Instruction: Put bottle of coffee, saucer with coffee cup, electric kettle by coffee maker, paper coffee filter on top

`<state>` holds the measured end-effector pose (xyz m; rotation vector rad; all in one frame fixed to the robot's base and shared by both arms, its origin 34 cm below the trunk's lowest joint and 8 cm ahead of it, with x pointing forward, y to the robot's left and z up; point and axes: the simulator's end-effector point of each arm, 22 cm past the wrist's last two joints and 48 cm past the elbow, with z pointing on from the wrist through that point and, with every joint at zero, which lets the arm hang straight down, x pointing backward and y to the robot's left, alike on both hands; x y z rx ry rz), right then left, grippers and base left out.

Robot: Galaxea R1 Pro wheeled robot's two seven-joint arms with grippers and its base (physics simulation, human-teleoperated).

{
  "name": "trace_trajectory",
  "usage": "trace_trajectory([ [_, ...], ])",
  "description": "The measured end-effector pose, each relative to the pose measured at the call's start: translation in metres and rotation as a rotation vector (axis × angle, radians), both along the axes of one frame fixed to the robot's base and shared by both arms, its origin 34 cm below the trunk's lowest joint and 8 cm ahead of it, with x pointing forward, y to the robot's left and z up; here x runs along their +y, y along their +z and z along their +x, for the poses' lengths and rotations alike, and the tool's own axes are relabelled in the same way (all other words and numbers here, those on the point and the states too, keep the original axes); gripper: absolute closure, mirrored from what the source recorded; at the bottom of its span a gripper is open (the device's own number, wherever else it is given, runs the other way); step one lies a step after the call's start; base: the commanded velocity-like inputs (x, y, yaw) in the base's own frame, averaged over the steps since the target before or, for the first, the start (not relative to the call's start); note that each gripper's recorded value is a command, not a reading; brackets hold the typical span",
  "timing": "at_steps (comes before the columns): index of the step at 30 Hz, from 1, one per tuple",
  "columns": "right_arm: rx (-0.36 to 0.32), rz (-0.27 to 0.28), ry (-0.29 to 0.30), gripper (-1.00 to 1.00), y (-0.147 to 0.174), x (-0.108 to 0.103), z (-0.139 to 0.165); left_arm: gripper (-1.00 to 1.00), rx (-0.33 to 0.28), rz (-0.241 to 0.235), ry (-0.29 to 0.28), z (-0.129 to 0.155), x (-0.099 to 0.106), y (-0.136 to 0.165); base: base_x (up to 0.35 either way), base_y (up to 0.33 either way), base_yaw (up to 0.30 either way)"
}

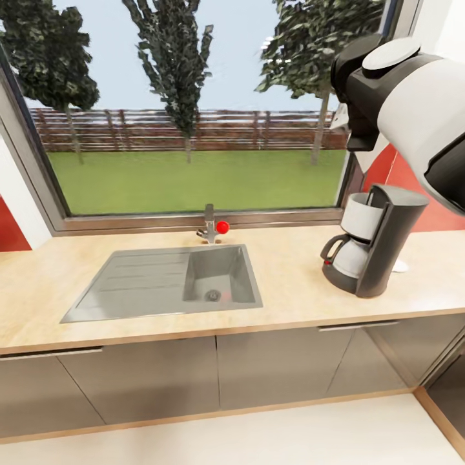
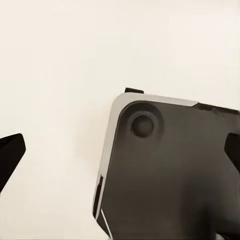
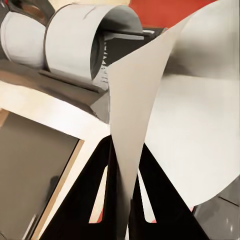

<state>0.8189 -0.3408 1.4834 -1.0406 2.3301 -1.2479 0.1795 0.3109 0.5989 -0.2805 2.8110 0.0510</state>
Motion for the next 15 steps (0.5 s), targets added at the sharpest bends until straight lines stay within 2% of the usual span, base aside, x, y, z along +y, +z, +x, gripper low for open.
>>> trace_trajectory([
  [3, 0.001, 0.004, 0.002, 1.00, -0.001, 0.000, 0.000, -1.00, 0.003, 0.000, 0.000, -0.001, 0.000, 0.000, 0.328, 0.000, 0.000],
  [8, 0.005, 0.053, 0.024, 1.00, -0.007, 0.009, 0.003, -1.00, 0.005, 0.000, 0.002, -0.002, 0.000, 0.000, 0.335, 0.000, 0.000],
  [11, 0.006, 0.063, 0.025, 1.00, -0.009, 0.008, 0.003, -1.00, 0.005, 0.000, 0.003, -0.003, 0.000, 0.000, 0.330, 0.000, 0.000],
  [15, 0.007, 0.069, 0.025, 1.00, -0.010, 0.007, 0.003, -1.00, 0.013, -0.001, 0.002, -0.006, 0.000, -0.001, 0.162, 0.000, 0.000],
])
